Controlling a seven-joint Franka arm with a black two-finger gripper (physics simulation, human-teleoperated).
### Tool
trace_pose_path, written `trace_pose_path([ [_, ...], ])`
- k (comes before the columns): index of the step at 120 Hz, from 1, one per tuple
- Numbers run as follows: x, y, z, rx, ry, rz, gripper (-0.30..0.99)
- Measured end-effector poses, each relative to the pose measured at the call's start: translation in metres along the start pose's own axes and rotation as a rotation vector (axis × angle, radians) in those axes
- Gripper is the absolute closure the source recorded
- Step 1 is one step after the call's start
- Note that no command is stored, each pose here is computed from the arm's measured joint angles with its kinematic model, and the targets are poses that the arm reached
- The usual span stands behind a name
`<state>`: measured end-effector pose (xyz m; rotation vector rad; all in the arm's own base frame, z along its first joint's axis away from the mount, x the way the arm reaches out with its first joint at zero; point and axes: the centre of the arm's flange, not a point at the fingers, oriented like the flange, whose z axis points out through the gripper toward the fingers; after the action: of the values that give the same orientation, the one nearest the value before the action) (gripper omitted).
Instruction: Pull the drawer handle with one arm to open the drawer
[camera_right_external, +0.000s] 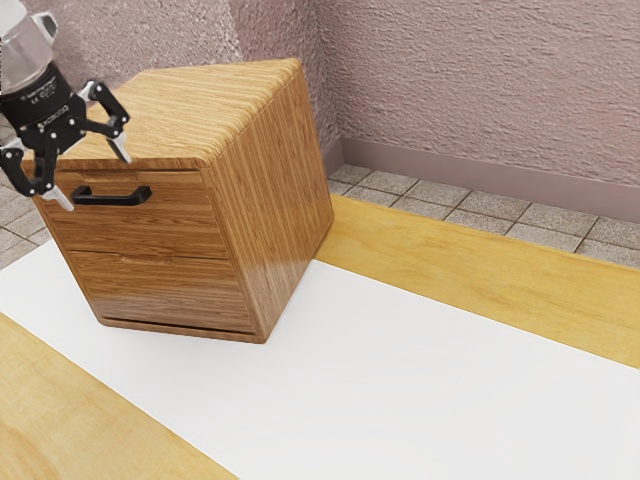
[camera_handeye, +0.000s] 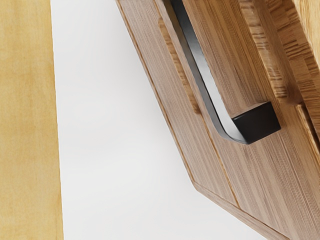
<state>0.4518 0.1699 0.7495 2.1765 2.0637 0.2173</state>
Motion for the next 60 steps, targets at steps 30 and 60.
trace_pose_path([
  [30,0.015,-0.018,0.006,-0.048,0.014,-0.095,0.0],
  [60,0.035,-0.029,0.013,-0.045,0.054,-0.176,0.0],
])
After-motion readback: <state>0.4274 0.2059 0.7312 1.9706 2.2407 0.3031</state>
